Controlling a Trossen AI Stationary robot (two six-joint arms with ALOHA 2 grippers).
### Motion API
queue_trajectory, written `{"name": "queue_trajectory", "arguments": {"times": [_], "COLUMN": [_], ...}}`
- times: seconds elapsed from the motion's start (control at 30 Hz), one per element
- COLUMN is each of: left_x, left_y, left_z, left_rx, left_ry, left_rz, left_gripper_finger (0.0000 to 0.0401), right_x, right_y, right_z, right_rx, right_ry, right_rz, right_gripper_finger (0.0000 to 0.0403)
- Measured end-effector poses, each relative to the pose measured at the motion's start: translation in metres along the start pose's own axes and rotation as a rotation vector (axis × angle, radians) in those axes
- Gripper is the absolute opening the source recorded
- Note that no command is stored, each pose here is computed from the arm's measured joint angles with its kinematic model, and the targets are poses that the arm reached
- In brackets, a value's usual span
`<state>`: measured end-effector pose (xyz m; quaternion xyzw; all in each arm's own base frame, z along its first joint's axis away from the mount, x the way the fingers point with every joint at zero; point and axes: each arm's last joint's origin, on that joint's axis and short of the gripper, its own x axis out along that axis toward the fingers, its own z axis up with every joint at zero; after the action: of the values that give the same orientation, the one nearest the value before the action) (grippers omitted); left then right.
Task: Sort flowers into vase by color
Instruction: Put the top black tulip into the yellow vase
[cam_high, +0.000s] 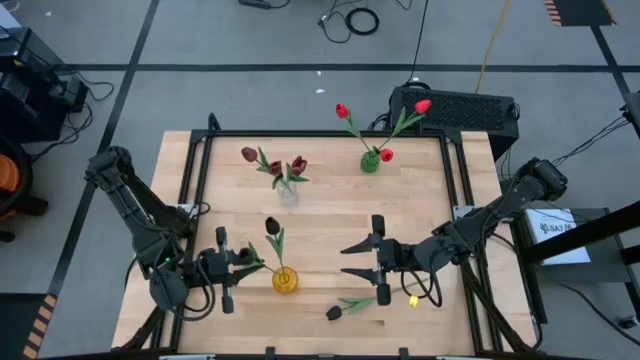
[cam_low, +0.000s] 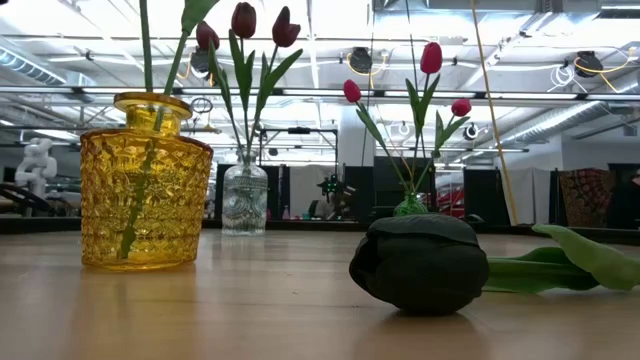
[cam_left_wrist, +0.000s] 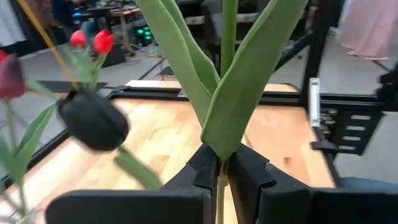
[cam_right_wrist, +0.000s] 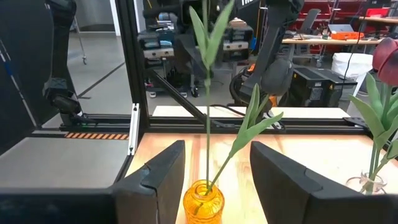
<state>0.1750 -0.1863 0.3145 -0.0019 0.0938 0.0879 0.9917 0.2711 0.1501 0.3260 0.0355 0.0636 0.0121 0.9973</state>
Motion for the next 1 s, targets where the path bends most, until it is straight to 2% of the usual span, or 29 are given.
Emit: {"name": "queue_trajectory", "arguments": {"times": [0.13, 0.3, 0.63, 0.83, 0.9, 1.0], "left_x": [0.002, 0.002, 0.008, 0.009, 0.008, 0.007], "left_y": [0.001, 0.001, -0.008, -0.009, -0.007, -0.003], "left_z": [-0.010, -0.010, -0.024, -0.031, -0.034, -0.042], "left_rx": [-0.038, -0.056, 0.046, 0.054, 0.065, 0.095], "left_ry": [-0.002, -0.012, 0.049, 0.095, 0.120, 0.177], "left_rz": [0.031, 0.027, -0.010, -0.037, -0.033, -0.024], "left_gripper_finger": [0.0031, 0.0031, 0.0038, 0.0100, 0.0125, 0.0159], "right_x": [0.000, 0.000, -0.001, -0.004, -0.009, -0.017], "right_y": [0.000, 0.000, -0.001, 0.003, 0.007, 0.014], "right_z": [0.000, 0.000, -0.010, -0.023, -0.032, -0.050], "right_rx": [0.000, -0.001, 0.007, 0.036, 0.035, 0.023], "right_ry": [0.000, 0.001, 0.098, 0.232, 0.323, 0.475], "right_rz": [0.000, -0.001, -0.011, 0.082, 0.116, 0.107], "right_gripper_finger": [0.0173, 0.0173, 0.0173, 0.0173, 0.0173, 0.0173]}}
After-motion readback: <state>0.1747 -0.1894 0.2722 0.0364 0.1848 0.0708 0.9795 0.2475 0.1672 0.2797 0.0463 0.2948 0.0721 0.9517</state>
